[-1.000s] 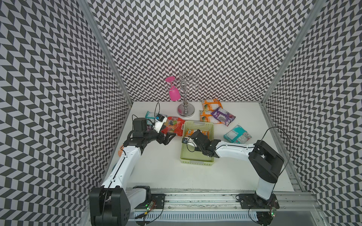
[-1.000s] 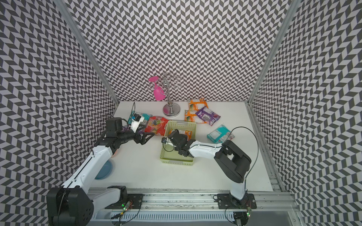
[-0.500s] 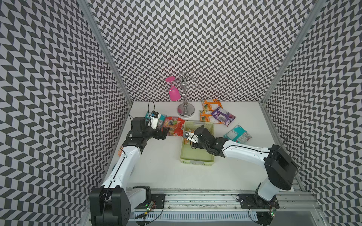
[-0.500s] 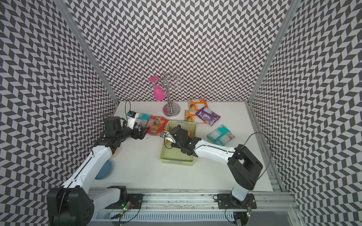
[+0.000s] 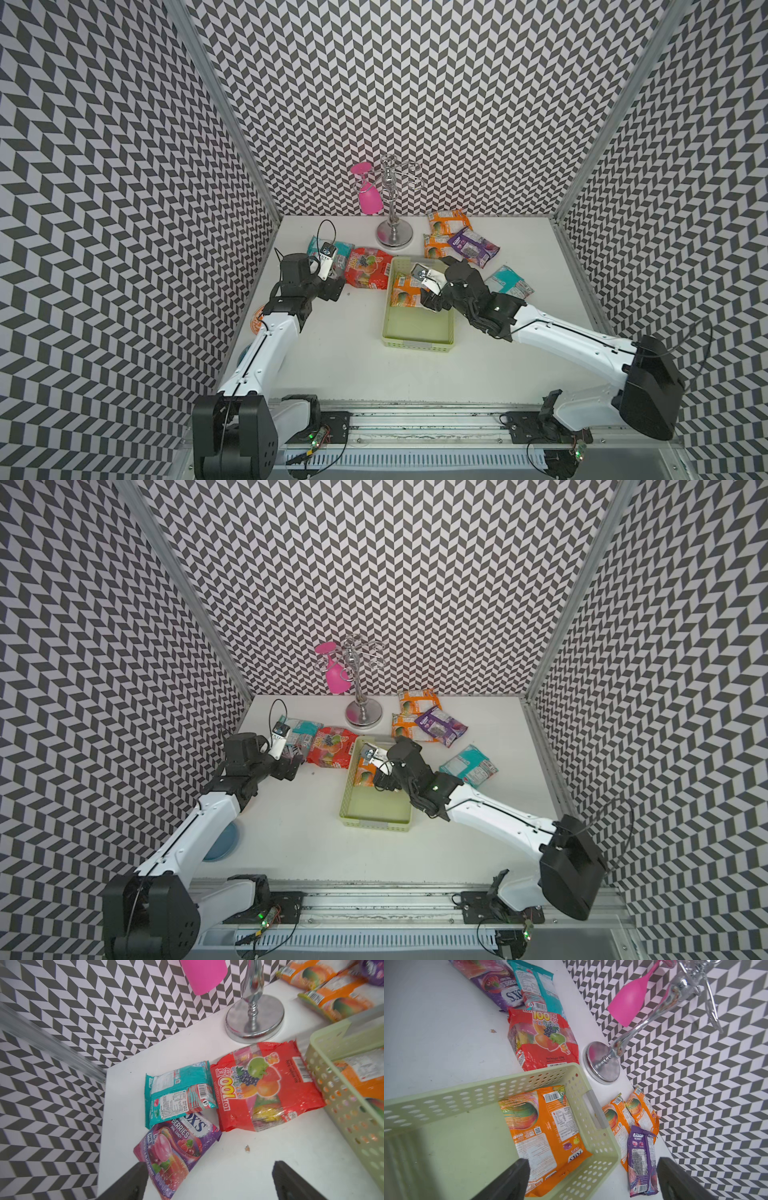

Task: Put the candies in the basket
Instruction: Place the candy in the basket.

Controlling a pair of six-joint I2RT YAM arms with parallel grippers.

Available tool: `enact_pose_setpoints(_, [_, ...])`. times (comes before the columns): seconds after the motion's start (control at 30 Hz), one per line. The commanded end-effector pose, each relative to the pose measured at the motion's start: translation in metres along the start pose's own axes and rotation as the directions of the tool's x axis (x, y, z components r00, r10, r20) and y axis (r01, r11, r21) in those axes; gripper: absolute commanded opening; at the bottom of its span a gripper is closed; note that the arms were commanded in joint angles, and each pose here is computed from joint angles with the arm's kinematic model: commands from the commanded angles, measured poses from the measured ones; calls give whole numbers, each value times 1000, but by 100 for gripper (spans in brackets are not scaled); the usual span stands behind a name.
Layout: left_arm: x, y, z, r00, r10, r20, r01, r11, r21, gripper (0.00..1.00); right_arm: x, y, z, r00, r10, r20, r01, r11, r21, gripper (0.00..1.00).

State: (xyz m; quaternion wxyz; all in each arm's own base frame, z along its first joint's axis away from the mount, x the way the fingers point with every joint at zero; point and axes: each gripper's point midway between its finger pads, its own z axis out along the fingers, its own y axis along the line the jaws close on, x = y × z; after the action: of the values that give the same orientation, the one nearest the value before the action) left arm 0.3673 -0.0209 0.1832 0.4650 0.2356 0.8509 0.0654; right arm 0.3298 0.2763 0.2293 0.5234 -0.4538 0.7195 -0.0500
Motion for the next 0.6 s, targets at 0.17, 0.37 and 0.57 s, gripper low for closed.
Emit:
enact_pose_setpoints(0.17, [50,2,8,915,354,-195,-356,934,30,94,1,-53,-30,967,218,133,-226,973,49,99])
enact_pose_setpoints(0.37, [77,16,21,877,358,-319,-349,933,88,86,27,-63,-43,963,219,154,-241,960,140,99])
enact_pose_setpoints(0.57, [81,20,36,872,310,-379,-288,951,115,76,38,-63,-56,952,230,202,-266,948,175,99])
